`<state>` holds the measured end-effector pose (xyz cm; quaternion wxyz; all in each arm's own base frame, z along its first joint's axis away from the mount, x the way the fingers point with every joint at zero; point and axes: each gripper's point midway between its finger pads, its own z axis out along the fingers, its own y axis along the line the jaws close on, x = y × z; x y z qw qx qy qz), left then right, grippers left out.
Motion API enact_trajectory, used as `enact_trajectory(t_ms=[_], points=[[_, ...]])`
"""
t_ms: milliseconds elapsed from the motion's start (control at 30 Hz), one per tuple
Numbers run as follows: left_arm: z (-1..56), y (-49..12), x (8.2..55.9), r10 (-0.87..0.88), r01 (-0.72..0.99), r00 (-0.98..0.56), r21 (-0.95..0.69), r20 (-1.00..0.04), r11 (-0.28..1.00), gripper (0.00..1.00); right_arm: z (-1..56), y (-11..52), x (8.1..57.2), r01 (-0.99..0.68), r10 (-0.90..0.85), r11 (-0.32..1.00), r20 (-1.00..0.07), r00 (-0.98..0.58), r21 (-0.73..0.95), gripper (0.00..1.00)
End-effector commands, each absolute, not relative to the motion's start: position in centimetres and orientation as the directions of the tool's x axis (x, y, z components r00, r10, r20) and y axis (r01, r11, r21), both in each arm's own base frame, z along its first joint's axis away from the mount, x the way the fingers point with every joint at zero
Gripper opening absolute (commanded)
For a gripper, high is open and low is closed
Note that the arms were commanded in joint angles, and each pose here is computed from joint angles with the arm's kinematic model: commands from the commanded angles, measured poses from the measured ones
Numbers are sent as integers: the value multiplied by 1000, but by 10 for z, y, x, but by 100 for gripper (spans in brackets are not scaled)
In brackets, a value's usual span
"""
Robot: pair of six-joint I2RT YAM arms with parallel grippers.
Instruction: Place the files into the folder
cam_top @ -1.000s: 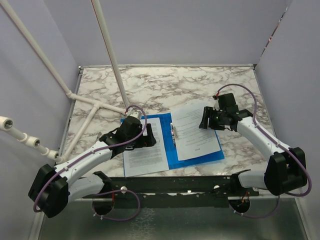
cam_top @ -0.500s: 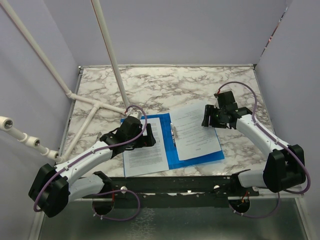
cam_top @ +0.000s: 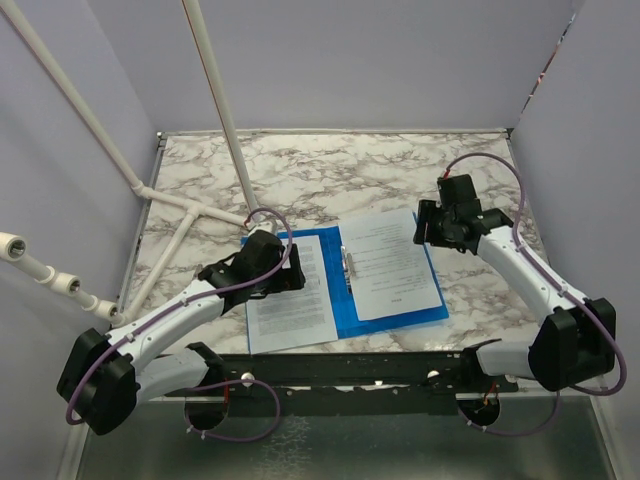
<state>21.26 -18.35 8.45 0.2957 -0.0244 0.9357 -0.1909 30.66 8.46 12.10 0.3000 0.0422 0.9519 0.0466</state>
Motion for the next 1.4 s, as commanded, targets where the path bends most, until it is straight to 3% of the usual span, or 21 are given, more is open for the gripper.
enact_trajectory(t_ms=[0, 333, 633, 1367], points=[[99, -165, 225, -214, -18, -776, -318, -593, 948, 99, 154, 97, 303, 2, 116, 983, -617, -778, 183, 65], [94, -120, 231, -293, -221, -699, -192, -653, 956, 99, 181, 191, 274, -229, 96, 883, -635, -767, 410, 65], [71, -120, 229, -352, -262, -683, -235, -640, 936, 99, 172, 279, 252, -374, -23, 817, -624, -781, 438, 65], [25, -121, 217, -368, -270, -727, -251, -580, 930, 99, 82, 355, 261, -386, -153, 831, -501, -852, 401, 67]])
